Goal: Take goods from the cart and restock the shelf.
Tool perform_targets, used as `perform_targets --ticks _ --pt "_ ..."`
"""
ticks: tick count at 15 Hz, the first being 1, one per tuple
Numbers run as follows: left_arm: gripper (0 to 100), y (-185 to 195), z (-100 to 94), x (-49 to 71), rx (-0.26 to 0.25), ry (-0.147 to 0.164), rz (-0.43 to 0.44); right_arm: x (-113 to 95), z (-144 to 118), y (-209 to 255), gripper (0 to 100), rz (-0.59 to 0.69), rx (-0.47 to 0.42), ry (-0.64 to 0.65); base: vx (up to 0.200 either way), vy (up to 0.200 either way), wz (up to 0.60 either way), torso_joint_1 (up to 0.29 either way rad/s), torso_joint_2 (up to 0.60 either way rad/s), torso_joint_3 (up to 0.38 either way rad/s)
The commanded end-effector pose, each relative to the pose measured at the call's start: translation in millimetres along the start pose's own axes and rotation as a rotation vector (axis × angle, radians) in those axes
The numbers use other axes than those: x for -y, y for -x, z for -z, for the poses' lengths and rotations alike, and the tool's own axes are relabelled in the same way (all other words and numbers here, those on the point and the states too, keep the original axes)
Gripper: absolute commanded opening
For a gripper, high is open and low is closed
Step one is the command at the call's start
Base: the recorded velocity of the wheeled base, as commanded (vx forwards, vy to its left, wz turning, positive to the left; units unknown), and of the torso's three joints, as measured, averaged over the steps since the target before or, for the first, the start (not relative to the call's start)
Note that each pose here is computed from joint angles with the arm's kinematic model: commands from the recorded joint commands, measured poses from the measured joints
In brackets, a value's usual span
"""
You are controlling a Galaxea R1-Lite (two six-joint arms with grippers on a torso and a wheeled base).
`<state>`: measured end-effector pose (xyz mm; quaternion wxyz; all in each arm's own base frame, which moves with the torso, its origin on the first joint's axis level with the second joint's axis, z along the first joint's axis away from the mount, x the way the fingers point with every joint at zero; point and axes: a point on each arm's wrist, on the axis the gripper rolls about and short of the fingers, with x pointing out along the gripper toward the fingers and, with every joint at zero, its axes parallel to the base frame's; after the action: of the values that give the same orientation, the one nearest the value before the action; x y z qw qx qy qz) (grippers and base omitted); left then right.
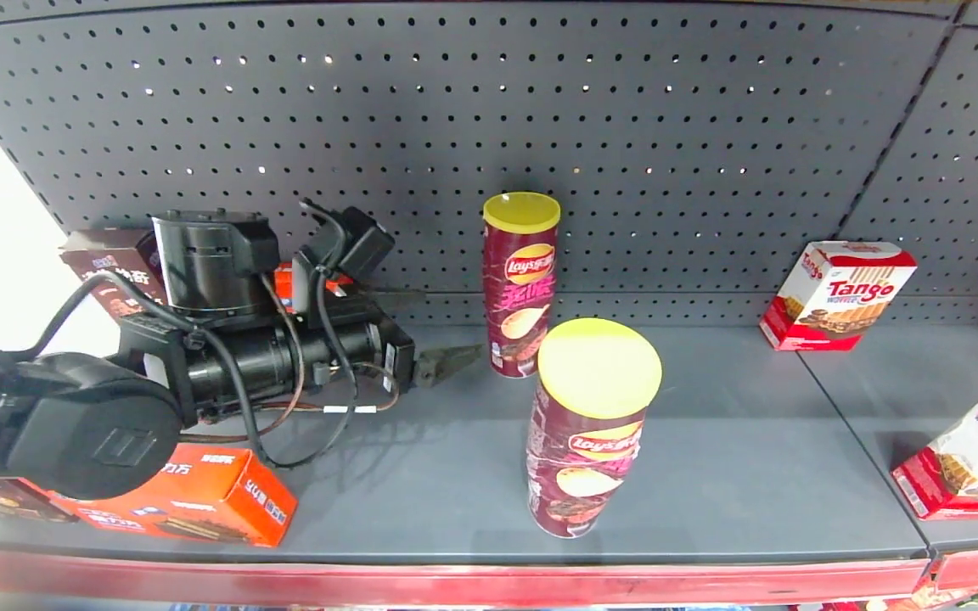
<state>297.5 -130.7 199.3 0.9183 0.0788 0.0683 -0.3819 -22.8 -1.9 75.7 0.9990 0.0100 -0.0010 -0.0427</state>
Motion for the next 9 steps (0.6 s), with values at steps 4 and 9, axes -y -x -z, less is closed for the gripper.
perform_targets --ticks 4,9 --pt "100 13 -12.4 2.9 -0.045 -0.071 -0.314 0 0 0 100 0.0 -0.001 0.0 0.0 0.0 0.0 0.0 0.0 0.0" --pt "100 -9 -8.9 12.7 -0.041 -0.101 -0.265 0 0 0 100 0.0 -0.003 0.0 0.0 0.0 0.0 0.0 0.0 0.0"
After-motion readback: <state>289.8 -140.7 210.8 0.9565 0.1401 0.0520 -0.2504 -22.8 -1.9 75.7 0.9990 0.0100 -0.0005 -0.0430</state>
